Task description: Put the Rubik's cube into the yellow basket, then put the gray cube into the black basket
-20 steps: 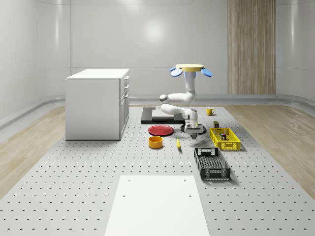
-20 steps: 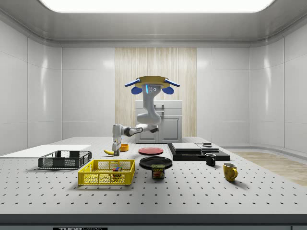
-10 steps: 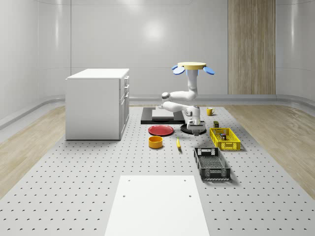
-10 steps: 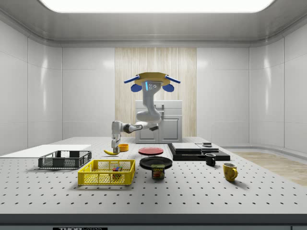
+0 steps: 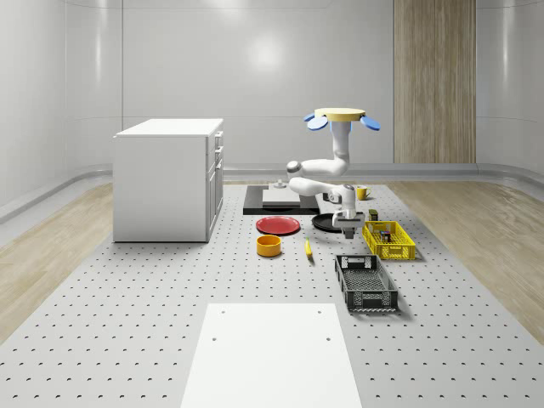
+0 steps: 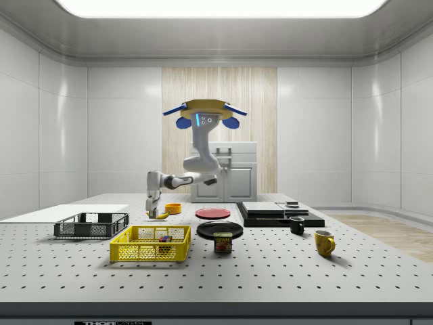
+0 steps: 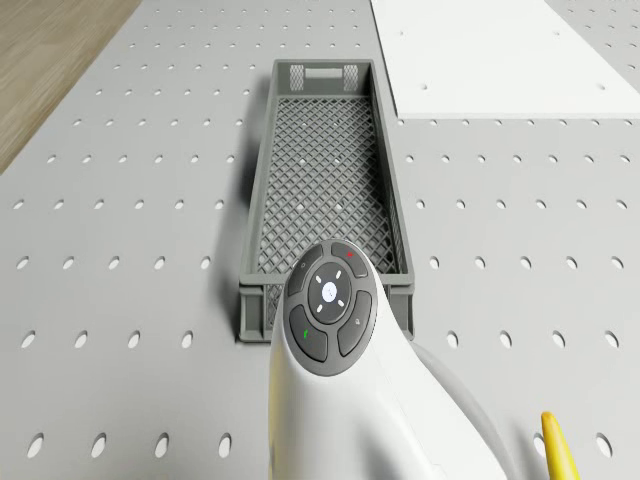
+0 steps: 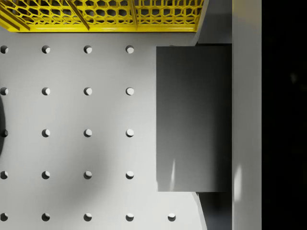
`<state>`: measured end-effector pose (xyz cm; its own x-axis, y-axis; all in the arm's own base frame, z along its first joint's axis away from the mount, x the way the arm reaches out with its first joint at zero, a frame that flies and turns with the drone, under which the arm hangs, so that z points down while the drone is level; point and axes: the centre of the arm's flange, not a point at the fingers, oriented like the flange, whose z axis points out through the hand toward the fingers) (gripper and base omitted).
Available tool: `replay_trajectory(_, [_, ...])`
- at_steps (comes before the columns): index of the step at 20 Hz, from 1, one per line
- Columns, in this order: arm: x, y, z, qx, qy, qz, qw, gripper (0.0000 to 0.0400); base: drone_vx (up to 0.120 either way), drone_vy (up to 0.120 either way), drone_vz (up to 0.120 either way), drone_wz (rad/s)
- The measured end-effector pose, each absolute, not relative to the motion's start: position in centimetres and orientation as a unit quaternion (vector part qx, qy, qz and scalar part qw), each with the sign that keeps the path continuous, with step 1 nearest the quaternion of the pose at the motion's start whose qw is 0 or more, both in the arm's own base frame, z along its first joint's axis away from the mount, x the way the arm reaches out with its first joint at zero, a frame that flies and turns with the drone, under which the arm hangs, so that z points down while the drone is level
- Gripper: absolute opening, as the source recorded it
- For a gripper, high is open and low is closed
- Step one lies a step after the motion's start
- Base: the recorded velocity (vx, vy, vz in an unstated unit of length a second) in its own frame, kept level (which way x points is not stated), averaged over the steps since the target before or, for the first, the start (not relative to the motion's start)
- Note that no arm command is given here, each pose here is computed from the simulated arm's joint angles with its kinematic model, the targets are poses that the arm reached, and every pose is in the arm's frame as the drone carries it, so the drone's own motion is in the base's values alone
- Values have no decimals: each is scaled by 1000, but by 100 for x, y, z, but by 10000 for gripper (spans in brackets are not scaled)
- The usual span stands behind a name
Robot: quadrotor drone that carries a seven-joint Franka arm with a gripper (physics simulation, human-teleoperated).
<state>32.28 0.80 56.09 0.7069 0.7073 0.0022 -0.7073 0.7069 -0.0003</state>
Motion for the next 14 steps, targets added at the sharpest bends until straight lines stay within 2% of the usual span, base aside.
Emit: replay_trajectory(14, [3228, 80, 5608, 0, -1, 383, 924, 250, 120, 0, 0, 0])
